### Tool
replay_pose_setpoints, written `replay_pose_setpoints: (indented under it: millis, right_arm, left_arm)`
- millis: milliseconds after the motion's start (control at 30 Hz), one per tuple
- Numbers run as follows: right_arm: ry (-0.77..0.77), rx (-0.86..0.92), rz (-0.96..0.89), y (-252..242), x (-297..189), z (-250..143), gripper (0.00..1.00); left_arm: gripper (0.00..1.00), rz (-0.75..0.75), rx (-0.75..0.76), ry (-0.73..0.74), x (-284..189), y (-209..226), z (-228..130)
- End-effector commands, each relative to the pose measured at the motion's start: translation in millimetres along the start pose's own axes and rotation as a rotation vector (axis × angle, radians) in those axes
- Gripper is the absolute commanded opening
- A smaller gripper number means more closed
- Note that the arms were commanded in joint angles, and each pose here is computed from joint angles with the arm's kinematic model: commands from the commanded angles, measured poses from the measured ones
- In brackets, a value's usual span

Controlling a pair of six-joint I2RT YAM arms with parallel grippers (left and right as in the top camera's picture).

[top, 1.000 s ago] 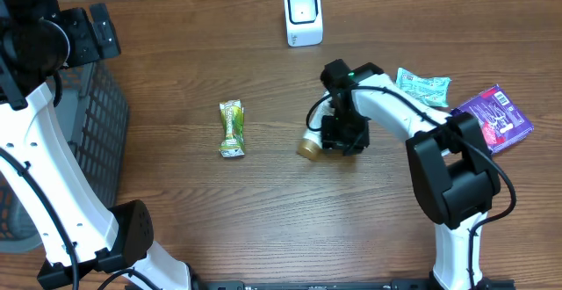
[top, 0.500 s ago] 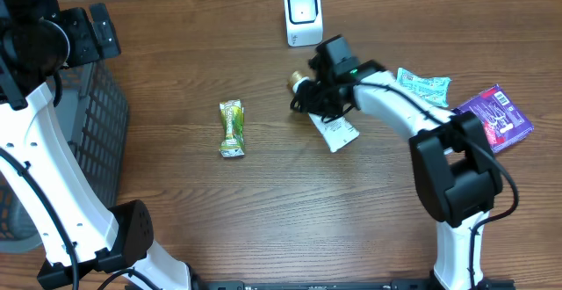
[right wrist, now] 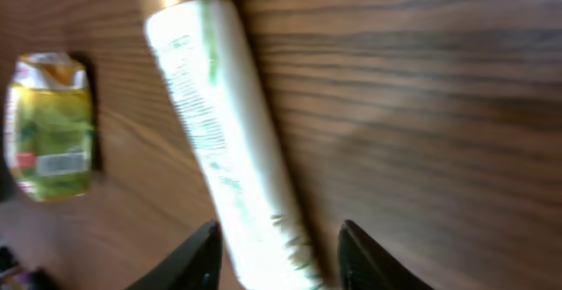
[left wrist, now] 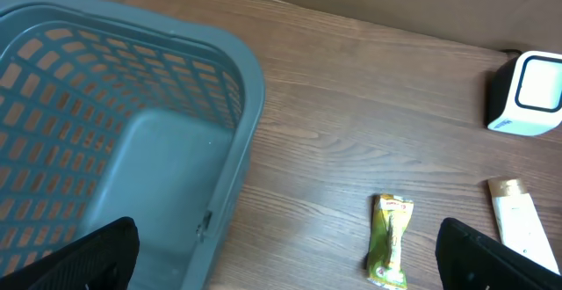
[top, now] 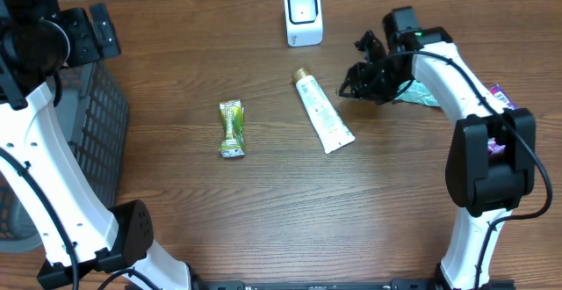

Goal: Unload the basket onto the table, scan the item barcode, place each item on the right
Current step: 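Lay the white tube down on the table and open the gripper, then grasp the white tube by its end with the right gripper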

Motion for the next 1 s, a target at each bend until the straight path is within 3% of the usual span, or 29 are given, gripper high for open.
replay_pose_setpoints:
  millis: [0, 200, 533, 967]
  right_arm:
    - [-0.005, -0.143, 0.007, -1.8, 4.5, -9.6, 0.41]
    - [-0.018, -0.265, 0.136, 3.4, 20.9, -19.4, 0.41]
    - [-0.035, -0.282, 0.177, 2.9, 36.5, -18.2, 0.41]
    - [0.095, -0.259, 0.221, 5.7, 85.3, -39.3, 0.37]
  left_arm:
    - [1.0, -0.009, -0.02, 0.003, 2.0, -0.1, 0.6]
    - [0.99, -0.009, -0.02, 0.003, 2.0, -0.1, 0.6]
    - [1.0, -0.009, -0.02, 0.003, 2.0, -0.1, 0.6]
    - [1.0, -0.009, -0.021, 0.003, 2.0, -0.1, 0.6]
Point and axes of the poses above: each gripper's point midway between its finger pads, its own x axis out along the fingers, its own y axis along the line the jaws close on, z = x × y, the point moved 6 cm from there along -x, back along the fingers
